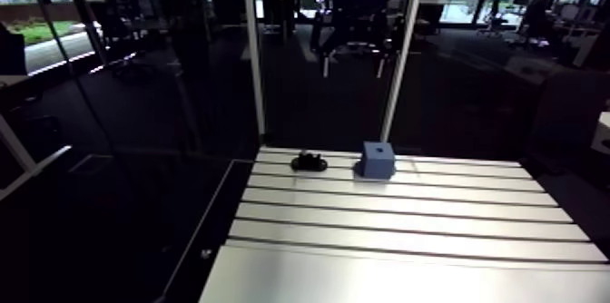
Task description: Pick up the M10 bolt and insert it into the hex recess until seated.
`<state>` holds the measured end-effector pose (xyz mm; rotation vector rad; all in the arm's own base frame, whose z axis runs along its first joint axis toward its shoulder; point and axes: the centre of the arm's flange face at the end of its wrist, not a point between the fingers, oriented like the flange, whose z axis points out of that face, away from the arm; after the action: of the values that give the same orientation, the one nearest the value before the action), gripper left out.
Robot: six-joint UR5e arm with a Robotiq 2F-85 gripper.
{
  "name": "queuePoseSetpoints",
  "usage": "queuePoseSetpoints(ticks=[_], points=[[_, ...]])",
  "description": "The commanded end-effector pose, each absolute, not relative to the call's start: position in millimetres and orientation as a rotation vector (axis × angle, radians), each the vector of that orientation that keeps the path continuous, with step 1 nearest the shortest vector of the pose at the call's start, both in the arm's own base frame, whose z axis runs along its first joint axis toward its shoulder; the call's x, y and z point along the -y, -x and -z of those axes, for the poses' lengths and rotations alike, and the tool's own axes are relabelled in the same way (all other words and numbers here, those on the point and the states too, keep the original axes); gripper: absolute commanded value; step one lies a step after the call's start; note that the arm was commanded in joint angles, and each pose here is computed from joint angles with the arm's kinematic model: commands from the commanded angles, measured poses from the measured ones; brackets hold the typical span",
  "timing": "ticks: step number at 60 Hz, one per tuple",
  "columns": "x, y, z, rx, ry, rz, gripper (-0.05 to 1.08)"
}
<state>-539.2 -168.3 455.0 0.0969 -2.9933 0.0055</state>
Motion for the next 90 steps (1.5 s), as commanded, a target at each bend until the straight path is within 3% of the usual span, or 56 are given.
queuePoseSetpoints(ticks=[1,15,31,43,63,79,90], points=[[184,557,-426,2.981,-0.01,-0.013,0.0],[199,569,-403,2.915,-0.036,-0.022,0.0],[221,584,-371,2.916,-0.083,-0.005,0.0],[238,596,-350,2.895,-0.124,0.073,0.0],[250,613,-318,2.893,-0.161,0.061,0.01],[258,624,-287,2.908,-0.178,0.01,0.01],[264,629,-267,2.931,-0.189,0.014,0.01]])
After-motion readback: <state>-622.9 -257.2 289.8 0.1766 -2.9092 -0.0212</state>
